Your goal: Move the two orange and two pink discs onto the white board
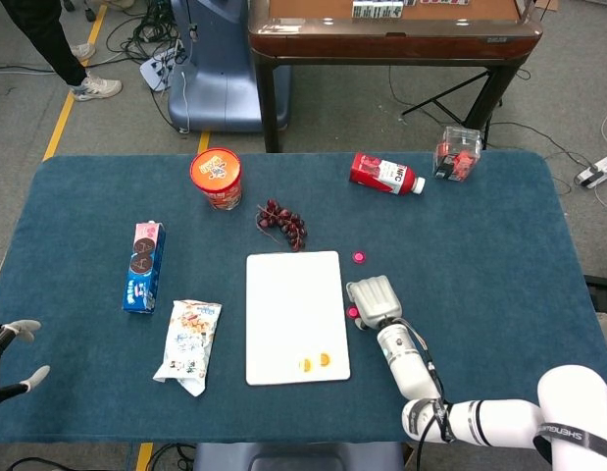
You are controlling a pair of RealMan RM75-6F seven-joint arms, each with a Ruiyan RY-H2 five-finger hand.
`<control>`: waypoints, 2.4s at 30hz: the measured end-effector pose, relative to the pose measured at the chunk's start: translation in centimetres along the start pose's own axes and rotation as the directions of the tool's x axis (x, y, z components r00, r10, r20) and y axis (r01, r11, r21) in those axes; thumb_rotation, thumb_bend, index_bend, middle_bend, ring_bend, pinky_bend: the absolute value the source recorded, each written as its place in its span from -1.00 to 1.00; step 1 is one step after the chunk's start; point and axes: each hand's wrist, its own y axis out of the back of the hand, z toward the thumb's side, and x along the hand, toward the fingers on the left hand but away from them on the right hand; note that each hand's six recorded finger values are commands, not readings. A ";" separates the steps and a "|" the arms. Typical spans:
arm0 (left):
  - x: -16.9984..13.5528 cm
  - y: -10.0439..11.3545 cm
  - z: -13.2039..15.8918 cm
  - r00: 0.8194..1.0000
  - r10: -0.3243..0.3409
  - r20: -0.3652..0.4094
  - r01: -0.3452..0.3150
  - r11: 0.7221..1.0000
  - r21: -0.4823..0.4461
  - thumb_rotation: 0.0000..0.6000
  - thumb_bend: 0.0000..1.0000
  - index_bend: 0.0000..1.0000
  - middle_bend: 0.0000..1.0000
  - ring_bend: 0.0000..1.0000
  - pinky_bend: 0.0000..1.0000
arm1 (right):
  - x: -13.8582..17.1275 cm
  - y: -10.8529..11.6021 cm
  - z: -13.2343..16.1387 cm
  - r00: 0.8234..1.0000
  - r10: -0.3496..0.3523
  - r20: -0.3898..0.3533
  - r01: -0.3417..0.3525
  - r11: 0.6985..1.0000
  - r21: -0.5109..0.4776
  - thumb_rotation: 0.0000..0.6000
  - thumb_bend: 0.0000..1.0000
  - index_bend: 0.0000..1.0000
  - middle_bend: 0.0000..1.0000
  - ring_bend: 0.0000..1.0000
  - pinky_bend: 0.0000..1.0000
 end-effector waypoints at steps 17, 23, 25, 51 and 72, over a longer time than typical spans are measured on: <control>0.0 0.1 0.0 1.000 0.003 0.000 -0.003 1.000 0.000 1.00 -0.85 -0.15 -0.06 -0.25 0.12 | -0.2 -0.3 0.3 1.000 0.023 -0.004 -0.023 1.000 -0.017 1.00 -0.63 -0.09 1.00 1.00 1.00; 0.0 0.1 0.0 1.000 0.004 0.000 -0.004 1.000 -0.001 1.00 -0.85 -0.15 -0.06 -0.25 0.12 | -0.2 -0.4 0.4 1.000 0.028 -0.006 -0.029 0.999 -0.020 1.00 -0.60 -0.05 1.00 1.00 1.00; 0.0 0.1 0.0 1.000 0.005 0.000 -0.005 1.000 -0.001 1.00 -0.85 -0.15 -0.06 -0.25 0.12 | -0.2 -0.4 0.4 1.000 0.030 -0.005 -0.030 0.999 -0.020 1.00 -0.59 -0.03 1.00 1.00 1.00; 0.0 -0.1 0.1 1.000 -0.001 0.001 0.001 1.000 0.003 1.00 -0.85 -0.15 -0.06 -0.25 0.12 | 1.4 1.5 2.6 0.995 -0.012 -0.094 0.008 0.999 -0.043 1.00 -0.57 0.04 1.00 1.00 1.00; -0.1 0.3 -0.2 1.000 0.008 -0.004 -0.008 1.000 -0.008 1.00 -0.85 -0.15 -0.06 -0.25 0.12 | -1.1 2.4 6.2 0.988 -0.087 -0.129 0.080 0.995 -0.057 1.00 -0.92 -0.27 1.00 1.00 1.00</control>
